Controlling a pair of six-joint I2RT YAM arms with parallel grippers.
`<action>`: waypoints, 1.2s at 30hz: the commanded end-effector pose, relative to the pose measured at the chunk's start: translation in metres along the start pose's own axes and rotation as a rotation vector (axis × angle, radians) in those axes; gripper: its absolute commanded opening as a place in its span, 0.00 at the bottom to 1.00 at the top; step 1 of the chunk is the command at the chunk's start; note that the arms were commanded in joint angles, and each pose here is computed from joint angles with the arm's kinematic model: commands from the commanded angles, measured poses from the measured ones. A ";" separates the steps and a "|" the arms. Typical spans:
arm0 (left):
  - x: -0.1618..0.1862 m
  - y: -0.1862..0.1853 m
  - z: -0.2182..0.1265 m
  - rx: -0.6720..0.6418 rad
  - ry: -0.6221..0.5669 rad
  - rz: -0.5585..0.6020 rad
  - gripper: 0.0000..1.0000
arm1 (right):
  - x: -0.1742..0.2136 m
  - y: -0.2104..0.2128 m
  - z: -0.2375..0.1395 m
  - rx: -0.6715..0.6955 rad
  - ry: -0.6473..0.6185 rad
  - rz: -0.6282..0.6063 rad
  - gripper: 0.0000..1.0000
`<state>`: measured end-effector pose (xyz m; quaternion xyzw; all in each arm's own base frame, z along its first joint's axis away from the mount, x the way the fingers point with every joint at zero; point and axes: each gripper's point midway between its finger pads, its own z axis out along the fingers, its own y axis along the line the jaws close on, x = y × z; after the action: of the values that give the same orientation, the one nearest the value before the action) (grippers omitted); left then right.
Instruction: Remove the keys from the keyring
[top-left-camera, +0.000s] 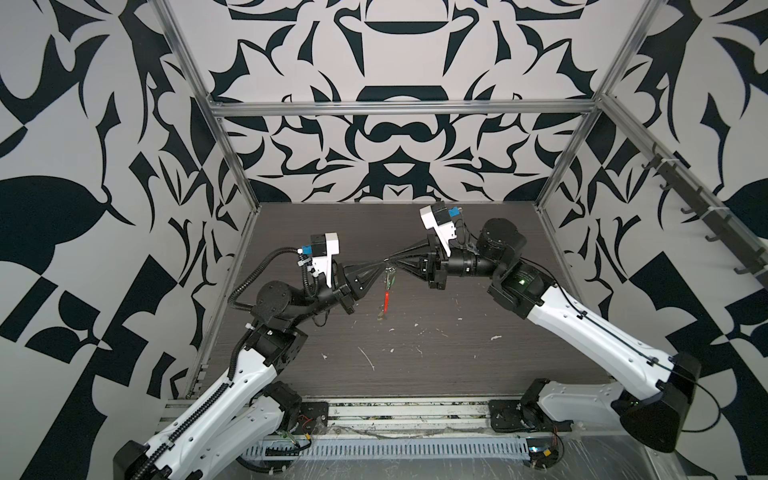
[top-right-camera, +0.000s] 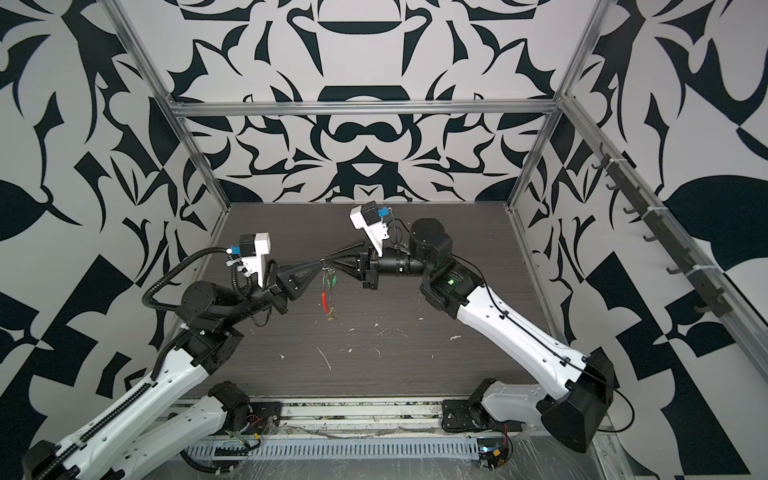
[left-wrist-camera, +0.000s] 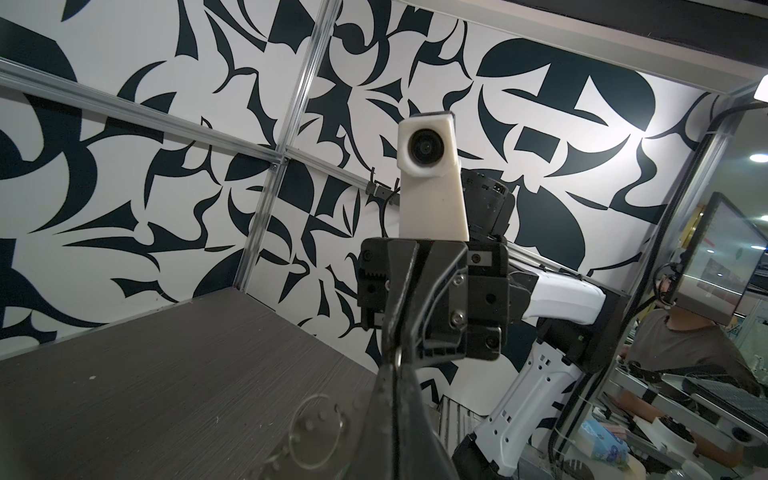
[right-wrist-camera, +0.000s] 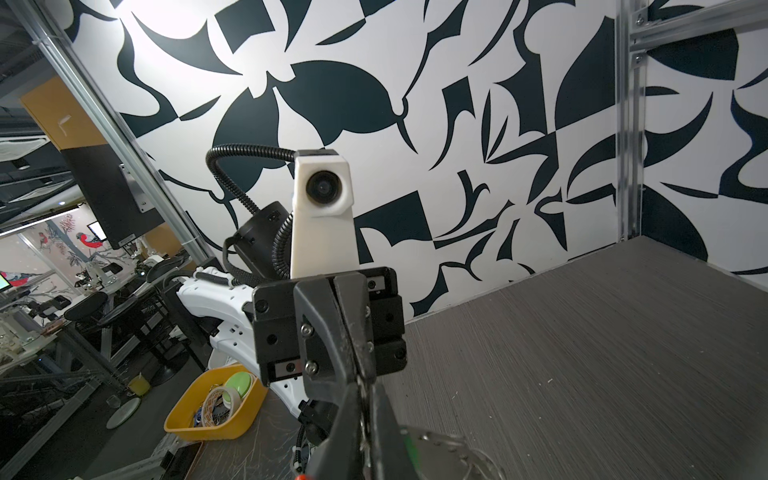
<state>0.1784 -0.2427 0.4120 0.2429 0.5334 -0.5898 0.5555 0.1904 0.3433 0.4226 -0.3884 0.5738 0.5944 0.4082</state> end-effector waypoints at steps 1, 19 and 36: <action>-0.007 -0.006 -0.002 0.014 -0.036 0.028 0.00 | -0.010 0.018 -0.003 -0.060 -0.028 -0.033 0.09; -0.006 -0.003 -0.002 -0.006 -0.025 0.019 0.00 | 0.000 0.014 -0.006 -0.005 0.007 -0.016 0.00; 0.027 -0.019 -0.005 -0.019 0.355 -0.106 0.37 | 0.028 0.009 -0.027 0.152 0.332 -0.035 0.00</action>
<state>0.1623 -0.2463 0.4121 0.2839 0.6113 -0.5604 0.4813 0.1787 0.3231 0.3995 -0.4327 0.6698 0.4900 0.3522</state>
